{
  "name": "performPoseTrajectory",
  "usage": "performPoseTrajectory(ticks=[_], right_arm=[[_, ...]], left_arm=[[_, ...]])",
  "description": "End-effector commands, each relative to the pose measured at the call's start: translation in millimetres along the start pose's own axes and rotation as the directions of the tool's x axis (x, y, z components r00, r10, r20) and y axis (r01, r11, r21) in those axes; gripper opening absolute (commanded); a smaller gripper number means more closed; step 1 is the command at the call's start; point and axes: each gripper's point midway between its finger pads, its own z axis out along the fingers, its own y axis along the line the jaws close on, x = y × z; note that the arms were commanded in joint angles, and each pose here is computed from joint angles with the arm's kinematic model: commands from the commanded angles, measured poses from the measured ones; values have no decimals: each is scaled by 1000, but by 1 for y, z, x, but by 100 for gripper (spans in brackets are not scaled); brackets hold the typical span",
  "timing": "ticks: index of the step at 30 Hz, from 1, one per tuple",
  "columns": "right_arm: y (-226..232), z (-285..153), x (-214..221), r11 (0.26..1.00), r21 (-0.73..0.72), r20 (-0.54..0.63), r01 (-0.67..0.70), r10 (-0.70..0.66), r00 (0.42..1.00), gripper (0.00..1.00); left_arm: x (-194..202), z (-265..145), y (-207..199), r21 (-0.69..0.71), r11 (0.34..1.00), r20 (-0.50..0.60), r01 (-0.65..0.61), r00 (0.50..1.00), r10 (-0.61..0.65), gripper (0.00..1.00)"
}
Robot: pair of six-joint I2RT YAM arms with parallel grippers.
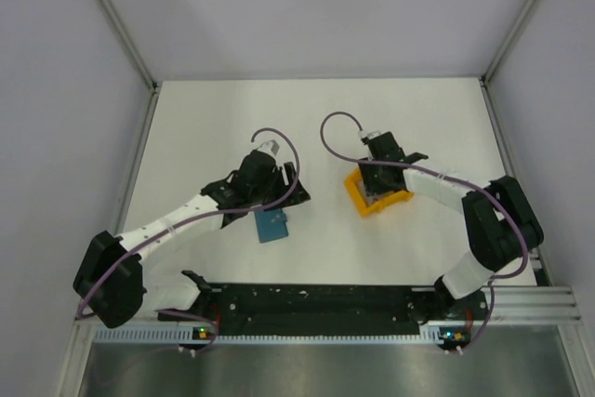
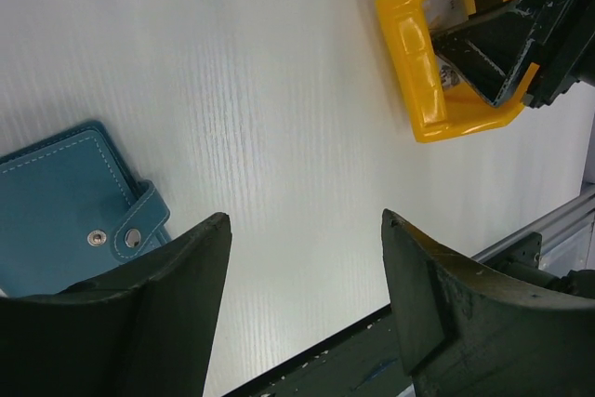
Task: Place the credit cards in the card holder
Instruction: Pick up the credit card from the storage box.
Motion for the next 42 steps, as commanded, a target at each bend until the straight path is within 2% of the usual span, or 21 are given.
performPoseTrajectory(ticks=[1,2,7,10,13,20,26,31,36,42], right_arm=[[-17,0,-12,995,95,38,-9,6,999,40],[-18,-1,-14,996,93,44,-13,9,999,35],[-16,-8,-18,997,77,58,-2,-2,998,31],[-7,-14,-22,1000,20,72,19,-20,997,17],[3,-23,-26,999,-35,90,16,-12,996,9],[11,-51,-41,995,-95,174,16,1,985,8],[19,-46,-36,991,-130,146,32,-12,989,5],[6,-28,-23,998,20,84,51,-52,995,2],[32,-21,-18,998,-24,54,58,-57,997,5],[49,-24,-17,994,-112,46,19,-14,999,27]], left_arm=[[-9,-2,-12,46,999,35,-1,999,-1,70],[-8,-2,-12,44,999,33,0,999,-1,70],[-4,0,-8,39,999,23,2,1000,-3,70],[-2,1,-6,39,999,18,7,1000,-8,69],[-2,2,-8,49,999,16,10,1000,-10,69],[0,5,-10,58,998,10,11,1000,-11,69],[4,9,-10,69,997,-9,16,1000,-15,69],[4,11,-13,80,997,-16,17,1000,-16,69],[5,15,-14,80,997,-26,19,1000,-17,69],[5,16,-13,75,997,-27,20,999,-18,69]])
